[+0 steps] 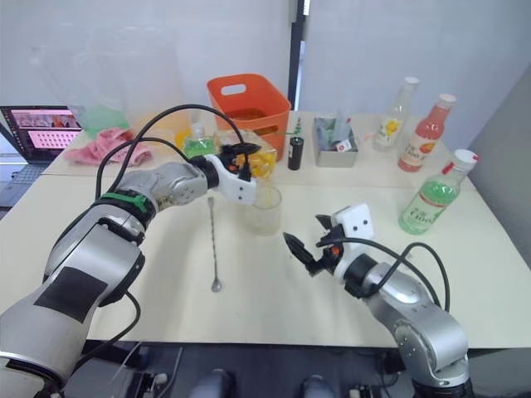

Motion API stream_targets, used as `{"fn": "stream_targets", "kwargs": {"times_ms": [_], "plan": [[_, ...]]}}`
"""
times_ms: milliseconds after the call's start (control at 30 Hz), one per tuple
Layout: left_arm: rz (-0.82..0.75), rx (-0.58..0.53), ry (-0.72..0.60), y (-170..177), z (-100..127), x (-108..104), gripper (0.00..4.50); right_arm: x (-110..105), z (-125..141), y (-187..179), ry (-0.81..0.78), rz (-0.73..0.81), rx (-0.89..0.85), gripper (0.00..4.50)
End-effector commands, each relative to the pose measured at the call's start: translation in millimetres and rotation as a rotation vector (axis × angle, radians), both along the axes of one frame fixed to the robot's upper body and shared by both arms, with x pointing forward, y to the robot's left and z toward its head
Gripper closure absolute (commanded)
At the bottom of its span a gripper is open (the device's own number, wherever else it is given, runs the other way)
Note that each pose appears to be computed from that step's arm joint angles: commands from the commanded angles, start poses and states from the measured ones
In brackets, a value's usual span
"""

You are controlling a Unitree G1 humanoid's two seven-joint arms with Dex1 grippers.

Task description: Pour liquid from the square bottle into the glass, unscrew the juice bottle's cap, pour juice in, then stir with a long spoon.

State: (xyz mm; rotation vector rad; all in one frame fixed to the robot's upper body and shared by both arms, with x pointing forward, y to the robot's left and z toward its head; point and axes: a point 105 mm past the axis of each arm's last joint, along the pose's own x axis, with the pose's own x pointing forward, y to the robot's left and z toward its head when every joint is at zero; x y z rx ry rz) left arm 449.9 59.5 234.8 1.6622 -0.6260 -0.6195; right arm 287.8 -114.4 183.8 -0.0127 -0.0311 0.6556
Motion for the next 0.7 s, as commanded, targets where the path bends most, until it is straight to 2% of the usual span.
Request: {"fn": "stream_targets", "kwargs": {"times_ms": [33, 700], "plan": [[-0.055, -0.072, -0.156, -14.7, 54.1, -5.6, 1.69, -5.3, 14.4, 2.0, -0.056, 0.013, 0.015, 0.0], [-0.048, -0.07, -0.151, -15.0, 53.3, -4.7, 1.69, -6.0, 14.5, 1.2, -0.058, 0.005, 0.017, 0.0]]}}
